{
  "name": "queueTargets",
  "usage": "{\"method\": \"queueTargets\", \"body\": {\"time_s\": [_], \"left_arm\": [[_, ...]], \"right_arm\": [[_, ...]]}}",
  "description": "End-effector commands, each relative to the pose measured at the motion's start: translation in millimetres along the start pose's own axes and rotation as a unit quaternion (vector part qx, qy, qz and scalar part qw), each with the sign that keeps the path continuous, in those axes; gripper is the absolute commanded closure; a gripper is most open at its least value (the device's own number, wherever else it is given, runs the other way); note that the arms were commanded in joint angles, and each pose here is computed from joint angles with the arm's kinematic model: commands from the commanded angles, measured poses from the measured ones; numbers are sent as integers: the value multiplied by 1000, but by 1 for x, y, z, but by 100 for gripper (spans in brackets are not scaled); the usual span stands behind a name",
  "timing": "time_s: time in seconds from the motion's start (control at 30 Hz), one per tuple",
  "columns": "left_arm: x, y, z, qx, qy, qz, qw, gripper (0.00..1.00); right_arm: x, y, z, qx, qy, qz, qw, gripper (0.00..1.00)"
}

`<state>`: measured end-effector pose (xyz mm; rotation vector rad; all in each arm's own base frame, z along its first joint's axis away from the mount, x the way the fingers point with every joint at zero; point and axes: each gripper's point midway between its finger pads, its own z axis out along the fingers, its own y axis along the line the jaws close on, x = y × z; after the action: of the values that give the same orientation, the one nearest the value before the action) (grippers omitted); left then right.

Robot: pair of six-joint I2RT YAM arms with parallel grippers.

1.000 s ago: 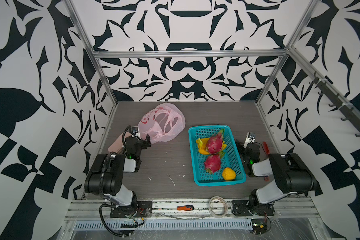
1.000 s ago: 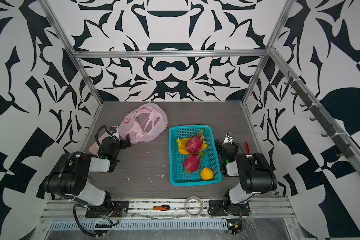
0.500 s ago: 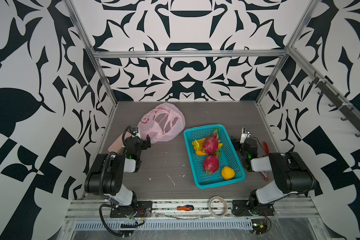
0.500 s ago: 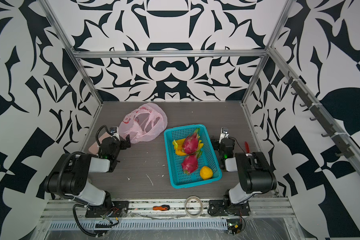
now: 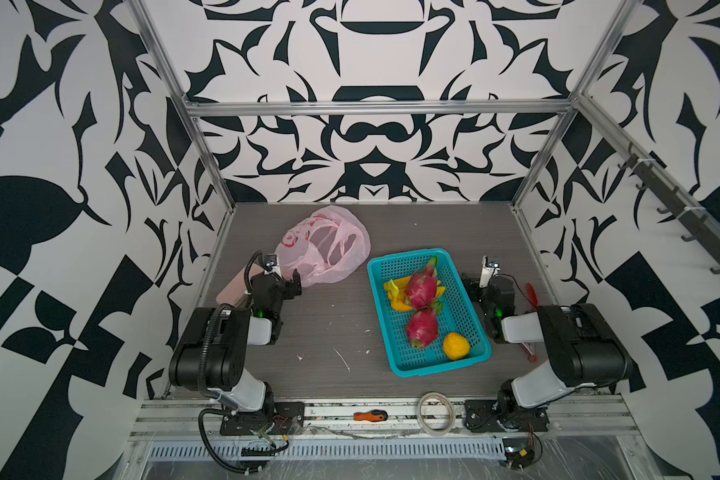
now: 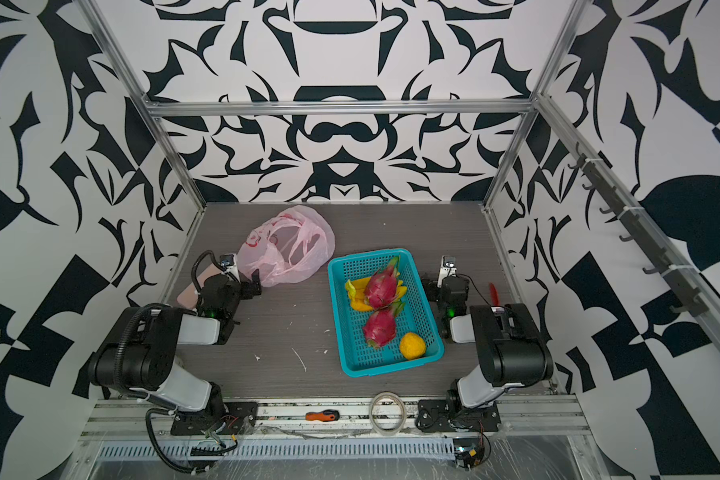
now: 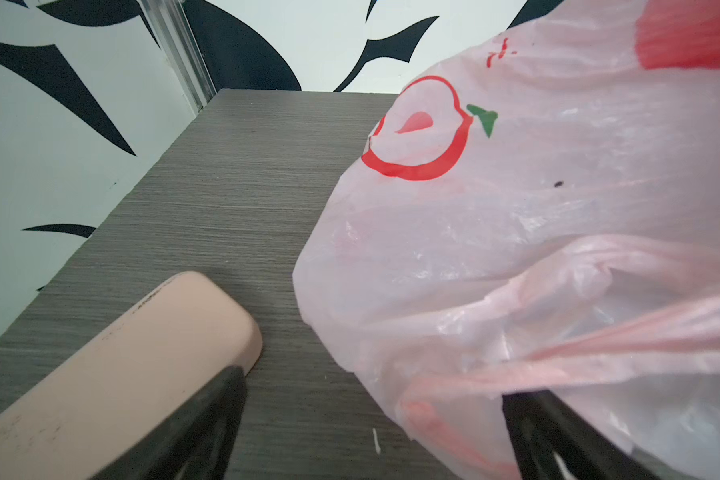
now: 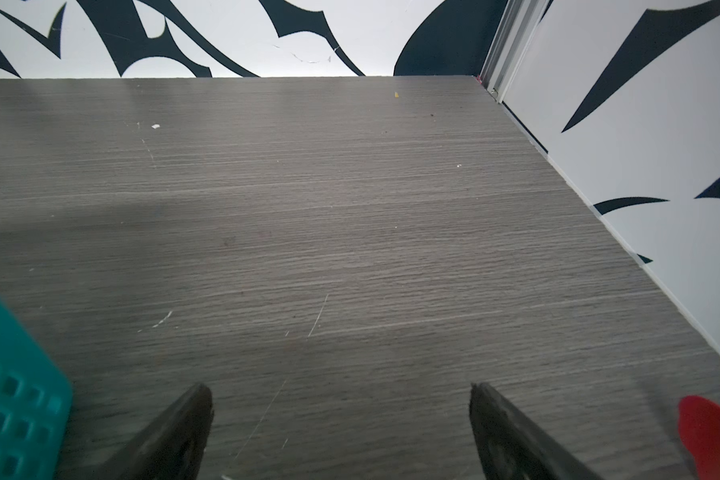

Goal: Untie the knot of the plastic bag and take out the fruit

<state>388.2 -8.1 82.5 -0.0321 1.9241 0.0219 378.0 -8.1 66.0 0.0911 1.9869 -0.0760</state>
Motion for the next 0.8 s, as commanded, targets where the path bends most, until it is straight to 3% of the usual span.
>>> {"method": "queueTargets", "body": {"time_s": [0.0,0.13,0.3,0.43,0.5,0.57,0.77], "left_arm": [[-8,0,2,1,-10,0,1000,1],[-8,0,2,1,-10,0,1000,1],[-8,0,2,2,-10,0,1000,1],[-8,0,2,1,-10,0,1000,1],[-7,0,2,1,-9,0,1000,1],[-8,0,2,1,-10,0,1000,1],[-8,0,2,1,-10,0,1000,1]], "right_arm": [[-15,7,2,-13,-19,-3,1000,0],[-15,6,-1,-12,-25,-6,1000,1],[-12,-11,-43,15,-121,26,992,1],[-19,-14,-20,37,-86,24,995,1],[-14,-9,-1,37,-18,10,999,1],[-16,13,2,-16,-21,-19,999,1],[-14,8,2,-1,-18,-16,1000,1]]}}
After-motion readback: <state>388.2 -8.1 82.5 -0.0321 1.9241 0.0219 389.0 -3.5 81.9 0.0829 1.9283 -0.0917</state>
